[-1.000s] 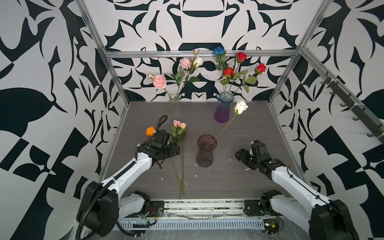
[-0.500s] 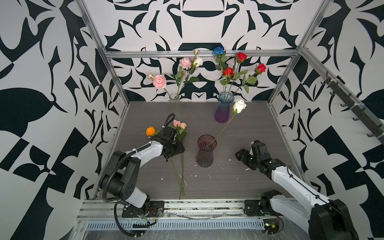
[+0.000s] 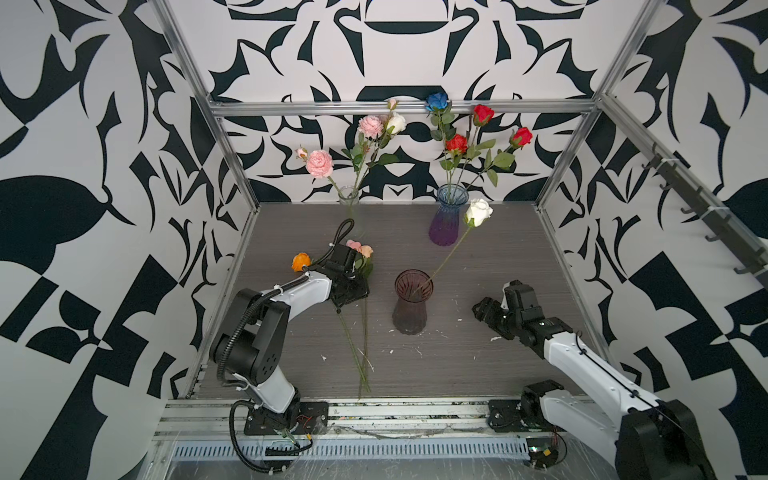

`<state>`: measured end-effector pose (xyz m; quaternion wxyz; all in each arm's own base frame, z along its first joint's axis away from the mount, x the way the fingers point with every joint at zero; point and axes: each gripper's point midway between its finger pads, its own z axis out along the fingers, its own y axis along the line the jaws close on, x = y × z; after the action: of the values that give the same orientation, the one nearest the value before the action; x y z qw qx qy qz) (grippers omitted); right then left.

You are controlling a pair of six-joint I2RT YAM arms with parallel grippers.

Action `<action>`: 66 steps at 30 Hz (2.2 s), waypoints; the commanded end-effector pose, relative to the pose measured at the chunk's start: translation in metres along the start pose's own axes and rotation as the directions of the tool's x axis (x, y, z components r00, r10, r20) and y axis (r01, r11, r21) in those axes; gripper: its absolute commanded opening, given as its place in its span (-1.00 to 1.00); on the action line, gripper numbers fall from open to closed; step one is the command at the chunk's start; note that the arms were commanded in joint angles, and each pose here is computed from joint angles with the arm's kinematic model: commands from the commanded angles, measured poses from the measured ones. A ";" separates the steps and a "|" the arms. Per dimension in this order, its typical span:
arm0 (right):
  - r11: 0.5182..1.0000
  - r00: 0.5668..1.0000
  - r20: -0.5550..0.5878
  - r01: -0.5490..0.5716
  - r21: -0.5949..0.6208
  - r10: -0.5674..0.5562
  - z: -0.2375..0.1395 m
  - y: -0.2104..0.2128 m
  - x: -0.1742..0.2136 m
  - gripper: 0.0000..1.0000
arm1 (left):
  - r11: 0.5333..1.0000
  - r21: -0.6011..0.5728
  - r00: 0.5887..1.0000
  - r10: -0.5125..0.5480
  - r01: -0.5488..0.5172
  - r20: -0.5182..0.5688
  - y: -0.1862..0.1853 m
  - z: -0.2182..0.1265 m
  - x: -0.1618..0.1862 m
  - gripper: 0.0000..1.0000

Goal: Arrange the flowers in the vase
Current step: 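Lower the left gripper onto the pink and peach rose stems, then close the left gripper on the peach rose stem and lift it high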

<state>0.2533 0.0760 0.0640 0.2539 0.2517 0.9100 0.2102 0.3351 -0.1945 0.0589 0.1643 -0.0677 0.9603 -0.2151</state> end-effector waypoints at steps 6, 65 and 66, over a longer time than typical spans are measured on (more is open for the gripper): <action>0.999 1.000 0.018 -0.002 -0.047 0.003 -0.007 0.013 -0.021 0.45 | 0.996 -0.070 0.998 0.063 -0.063 0.000 0.000 0.005 -0.019 -0.33; 0.996 0.998 -0.023 -0.059 -0.073 0.058 0.004 0.005 -0.008 0.43 | 0.966 -0.132 0.971 0.233 -0.225 0.056 -0.052 -0.020 -0.018 -0.92; 0.996 0.998 -0.023 -0.060 -0.073 0.058 0.004 0.005 -0.008 0.43 | 0.969 -0.089 0.966 0.239 -0.231 0.097 -0.062 -0.034 -0.022 -0.92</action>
<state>0.2591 0.0770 0.0586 0.2347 0.2659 0.9017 0.2473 0.3449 -0.2253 0.0732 0.1864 0.0302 0.9772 -0.0970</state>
